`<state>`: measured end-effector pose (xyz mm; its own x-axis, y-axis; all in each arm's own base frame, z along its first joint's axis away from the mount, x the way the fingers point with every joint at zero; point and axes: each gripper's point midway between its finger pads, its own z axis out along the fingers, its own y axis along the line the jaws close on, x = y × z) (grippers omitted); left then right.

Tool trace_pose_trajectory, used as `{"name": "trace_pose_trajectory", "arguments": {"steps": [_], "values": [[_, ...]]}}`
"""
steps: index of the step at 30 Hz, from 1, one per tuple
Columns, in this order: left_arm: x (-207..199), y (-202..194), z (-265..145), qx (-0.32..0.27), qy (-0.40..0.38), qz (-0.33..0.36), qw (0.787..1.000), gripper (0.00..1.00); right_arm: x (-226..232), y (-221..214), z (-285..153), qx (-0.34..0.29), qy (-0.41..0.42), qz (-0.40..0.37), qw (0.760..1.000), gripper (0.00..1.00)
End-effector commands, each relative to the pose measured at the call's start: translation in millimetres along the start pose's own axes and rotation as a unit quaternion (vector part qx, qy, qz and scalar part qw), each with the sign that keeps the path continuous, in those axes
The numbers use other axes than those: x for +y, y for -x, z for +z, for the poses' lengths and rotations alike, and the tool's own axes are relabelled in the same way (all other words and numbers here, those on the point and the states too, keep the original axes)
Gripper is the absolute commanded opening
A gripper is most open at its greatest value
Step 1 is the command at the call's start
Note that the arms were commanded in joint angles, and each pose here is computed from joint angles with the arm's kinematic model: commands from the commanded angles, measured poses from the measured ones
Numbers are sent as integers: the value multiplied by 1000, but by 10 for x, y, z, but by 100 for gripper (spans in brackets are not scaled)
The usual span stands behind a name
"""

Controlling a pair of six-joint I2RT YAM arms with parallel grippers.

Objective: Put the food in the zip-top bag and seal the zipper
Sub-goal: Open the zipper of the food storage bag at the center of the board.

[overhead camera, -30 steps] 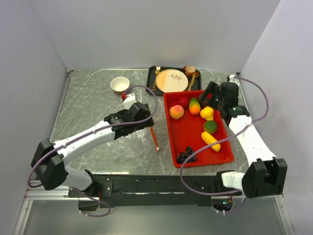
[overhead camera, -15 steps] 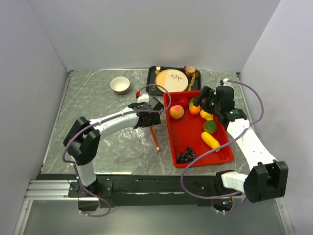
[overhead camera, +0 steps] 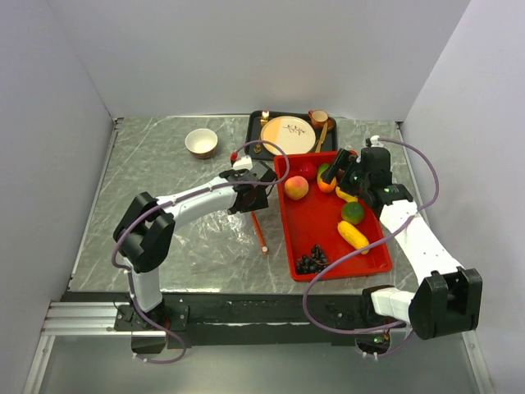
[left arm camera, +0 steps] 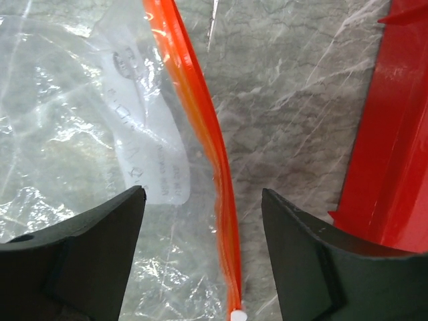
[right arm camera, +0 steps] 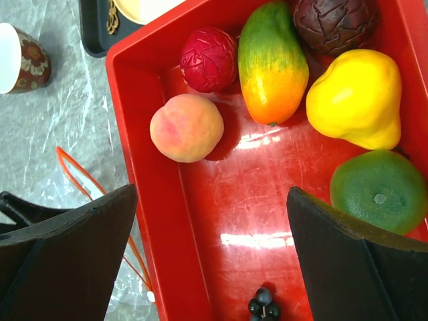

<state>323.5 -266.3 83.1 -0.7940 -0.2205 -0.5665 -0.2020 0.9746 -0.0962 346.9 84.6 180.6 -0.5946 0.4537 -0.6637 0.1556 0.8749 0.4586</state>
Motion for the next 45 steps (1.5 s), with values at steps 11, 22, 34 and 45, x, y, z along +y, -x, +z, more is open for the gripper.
{"name": "trace_pose_trajectory", "arguments": {"steps": [11, 22, 34, 45], "values": [[-72, 93, 62, 5, -12, -20, 1000, 51, 25, -57, 21, 9, 10, -11, 1000, 100], [25, 80, -68, 2, -23, -29, 999, 9, 54, -213, 65, 32, 29, -9, 999, 100], [43, 95, -575, -12, -97, -16, 995, 1, 621, -531, -62, 75, 159, -48, 983, 96], [190, 1, -1080, -72, -209, -63, 973, 1, 1321, -1048, -173, 138, 278, -72, 948, 77]]}}
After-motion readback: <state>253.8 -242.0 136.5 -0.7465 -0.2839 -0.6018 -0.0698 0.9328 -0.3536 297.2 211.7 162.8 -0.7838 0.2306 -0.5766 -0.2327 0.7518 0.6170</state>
